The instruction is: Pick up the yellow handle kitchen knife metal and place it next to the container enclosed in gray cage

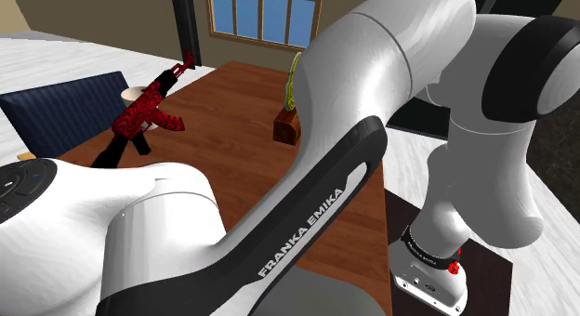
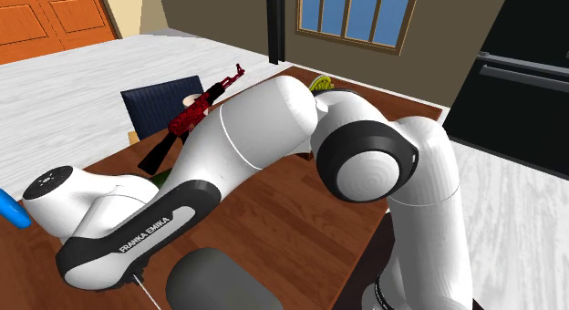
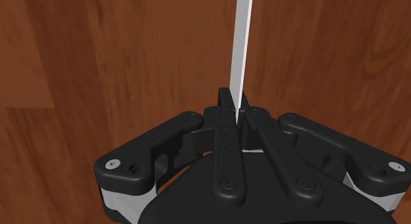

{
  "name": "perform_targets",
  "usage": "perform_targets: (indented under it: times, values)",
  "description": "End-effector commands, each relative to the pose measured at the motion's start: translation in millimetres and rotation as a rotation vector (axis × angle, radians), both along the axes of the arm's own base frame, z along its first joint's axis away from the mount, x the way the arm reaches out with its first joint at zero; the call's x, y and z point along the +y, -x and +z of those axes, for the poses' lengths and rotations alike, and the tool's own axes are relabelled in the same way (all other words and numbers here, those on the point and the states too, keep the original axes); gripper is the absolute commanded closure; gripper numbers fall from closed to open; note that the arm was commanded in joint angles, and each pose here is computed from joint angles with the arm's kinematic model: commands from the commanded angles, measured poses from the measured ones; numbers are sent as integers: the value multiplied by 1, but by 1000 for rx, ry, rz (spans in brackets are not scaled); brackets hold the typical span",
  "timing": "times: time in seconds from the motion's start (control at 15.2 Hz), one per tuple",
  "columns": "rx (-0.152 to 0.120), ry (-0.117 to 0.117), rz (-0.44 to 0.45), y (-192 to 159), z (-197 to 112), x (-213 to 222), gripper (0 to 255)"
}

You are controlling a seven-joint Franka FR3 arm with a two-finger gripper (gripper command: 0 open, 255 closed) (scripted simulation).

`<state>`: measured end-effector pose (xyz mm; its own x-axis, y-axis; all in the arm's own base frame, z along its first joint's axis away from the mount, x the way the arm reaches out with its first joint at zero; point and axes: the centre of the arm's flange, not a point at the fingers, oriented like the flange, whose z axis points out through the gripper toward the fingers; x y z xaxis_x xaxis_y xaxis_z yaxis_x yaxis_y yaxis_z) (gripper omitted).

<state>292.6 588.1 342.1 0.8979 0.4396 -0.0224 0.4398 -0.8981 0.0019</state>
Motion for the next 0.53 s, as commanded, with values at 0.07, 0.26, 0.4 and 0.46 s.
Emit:
perform_targets:
  times: [0.07, 0.26, 0.4, 0.46]
  values:
    - [0, 0, 0, 0, 0, 0, 0]
    - [0, 0, 0, 0, 0, 0, 0]
    - [0, 0, 0, 0, 0, 0, 0]
    - [0, 0, 0, 0, 13, 0, 0]
